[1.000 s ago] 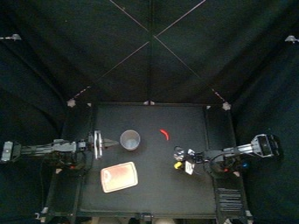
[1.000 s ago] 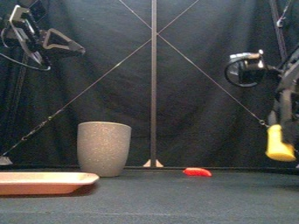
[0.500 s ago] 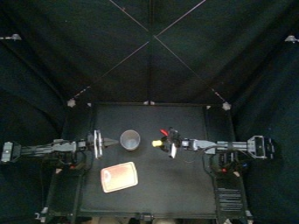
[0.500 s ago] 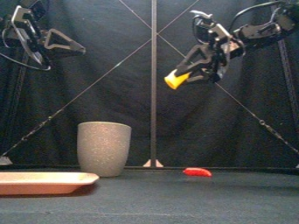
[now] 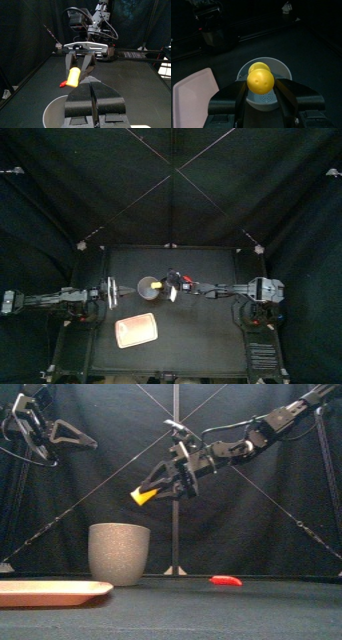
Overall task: Pick the yellow can then place it in the grey bowl
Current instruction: Place yellow can in the grey bowl
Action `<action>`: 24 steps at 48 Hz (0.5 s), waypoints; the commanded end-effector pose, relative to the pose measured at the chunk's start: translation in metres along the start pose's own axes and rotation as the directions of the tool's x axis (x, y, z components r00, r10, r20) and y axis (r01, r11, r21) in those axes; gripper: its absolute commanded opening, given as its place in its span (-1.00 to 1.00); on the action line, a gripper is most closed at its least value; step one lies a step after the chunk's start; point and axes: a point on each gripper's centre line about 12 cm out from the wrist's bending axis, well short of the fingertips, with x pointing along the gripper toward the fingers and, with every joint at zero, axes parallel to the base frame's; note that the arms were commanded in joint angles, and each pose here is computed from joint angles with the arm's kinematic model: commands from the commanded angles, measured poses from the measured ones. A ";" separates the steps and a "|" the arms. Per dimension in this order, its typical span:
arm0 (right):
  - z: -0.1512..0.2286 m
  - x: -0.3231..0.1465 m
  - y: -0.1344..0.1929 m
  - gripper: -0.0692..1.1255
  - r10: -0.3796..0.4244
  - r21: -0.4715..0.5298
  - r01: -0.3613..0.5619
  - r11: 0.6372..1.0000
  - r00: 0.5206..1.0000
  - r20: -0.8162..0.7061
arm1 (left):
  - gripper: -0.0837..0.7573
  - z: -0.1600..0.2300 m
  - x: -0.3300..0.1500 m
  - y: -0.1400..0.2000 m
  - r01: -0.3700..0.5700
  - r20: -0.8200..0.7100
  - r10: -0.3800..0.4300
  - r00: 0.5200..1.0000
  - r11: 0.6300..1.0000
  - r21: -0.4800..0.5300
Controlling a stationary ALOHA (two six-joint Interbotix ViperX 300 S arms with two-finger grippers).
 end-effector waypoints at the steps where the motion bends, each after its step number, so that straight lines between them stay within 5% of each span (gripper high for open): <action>1: 0.013 0.019 0.002 0.39 0.007 0.005 -0.008 1.000 0.999 0.038 | -0.86 0.003 0.001 0.000 -0.001 0.011 0.001 1.000 1.000 0.010; 24: -0.009 0.042 -0.008 0.40 -0.013 0.004 0.013 1.000 1.000 -0.015 | -0.86 -0.002 -0.001 0.002 -0.010 0.023 0.009 1.000 1.000 0.023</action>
